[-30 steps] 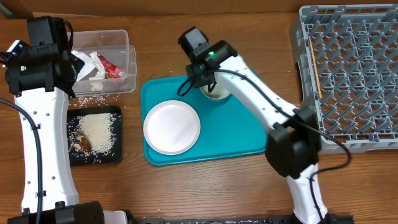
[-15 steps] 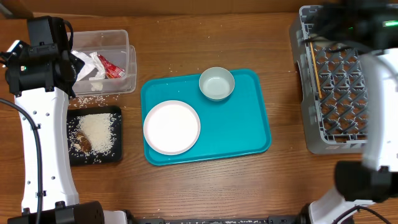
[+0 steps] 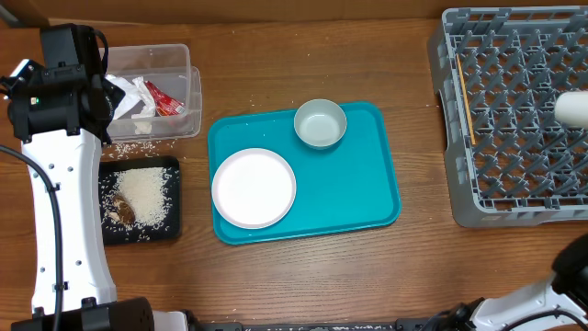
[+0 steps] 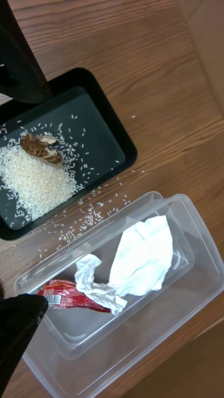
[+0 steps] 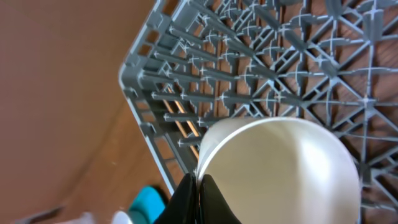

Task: Sort waste into correct bins and load items into the dishwasher
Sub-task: 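Carry the cup right and lower it into the dish rack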

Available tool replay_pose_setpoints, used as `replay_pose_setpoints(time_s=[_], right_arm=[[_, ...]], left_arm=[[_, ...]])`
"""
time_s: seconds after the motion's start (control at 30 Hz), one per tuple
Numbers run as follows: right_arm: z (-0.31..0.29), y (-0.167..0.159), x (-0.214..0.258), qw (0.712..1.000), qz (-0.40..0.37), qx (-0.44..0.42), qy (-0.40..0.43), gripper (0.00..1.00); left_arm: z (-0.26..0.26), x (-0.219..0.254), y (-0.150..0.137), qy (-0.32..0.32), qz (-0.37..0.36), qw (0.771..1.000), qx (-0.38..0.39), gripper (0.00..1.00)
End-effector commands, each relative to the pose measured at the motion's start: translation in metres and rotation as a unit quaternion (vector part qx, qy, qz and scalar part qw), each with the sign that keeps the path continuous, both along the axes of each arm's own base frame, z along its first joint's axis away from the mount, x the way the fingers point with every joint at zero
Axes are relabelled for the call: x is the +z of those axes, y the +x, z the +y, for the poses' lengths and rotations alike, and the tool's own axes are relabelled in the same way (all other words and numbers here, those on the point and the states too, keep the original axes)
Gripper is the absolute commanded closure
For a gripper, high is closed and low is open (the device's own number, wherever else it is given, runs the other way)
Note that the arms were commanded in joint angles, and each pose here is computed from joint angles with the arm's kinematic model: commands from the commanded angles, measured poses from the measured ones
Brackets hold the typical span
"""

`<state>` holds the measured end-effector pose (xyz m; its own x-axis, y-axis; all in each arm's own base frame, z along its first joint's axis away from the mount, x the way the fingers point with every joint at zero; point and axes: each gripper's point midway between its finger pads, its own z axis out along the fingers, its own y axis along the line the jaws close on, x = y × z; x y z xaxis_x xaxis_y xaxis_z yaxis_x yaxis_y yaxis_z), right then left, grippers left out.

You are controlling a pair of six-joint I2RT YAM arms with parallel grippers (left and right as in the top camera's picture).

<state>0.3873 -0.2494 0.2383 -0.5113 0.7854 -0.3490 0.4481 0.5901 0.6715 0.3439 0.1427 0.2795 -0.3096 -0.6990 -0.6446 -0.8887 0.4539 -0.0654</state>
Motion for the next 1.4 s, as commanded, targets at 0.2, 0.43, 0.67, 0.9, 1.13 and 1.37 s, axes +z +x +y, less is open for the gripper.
replay_pose_setpoints(time_s=[0.2,0.43,0.67,0.9,1.13,1.37], right_arm=[[-0.004,-0.002,0.003,0.986,-0.148,0.051,0.064,0.96],[-0.022,0.001,-0.043,0.988,-0.119,0.032,0.097,0.96],[-0.042,-0.007,-0.094,0.986,-0.084,0.0,0.145,0.96],[-0.068,-0.035,-0.124,0.989,-0.002,-0.07,0.129,0.96],[-0.084,-0.065,-0.149,0.984,0.085,-0.121,0.104,0.96],[-0.086,-0.078,-0.147,0.973,0.115,-0.155,0.128,0.96]], left_arm=[[0.001,-0.003,0.001,-0.001,0.0,1.0,0.009,0.0],[0.001,-0.003,0.001,-0.001,0.0,1.0,0.009,0.0],[0.001,-0.003,0.001,-0.001,-0.001,1.0,0.009,0.0],[0.001,-0.003,0.001,-0.001,0.0,1.0,0.009,0.0],[0.001,-0.003,0.001,-0.001,0.0,1.0,0.009,0.0],[0.001,-0.003,0.001,-0.001,0.0,1.0,0.009,0.0]])
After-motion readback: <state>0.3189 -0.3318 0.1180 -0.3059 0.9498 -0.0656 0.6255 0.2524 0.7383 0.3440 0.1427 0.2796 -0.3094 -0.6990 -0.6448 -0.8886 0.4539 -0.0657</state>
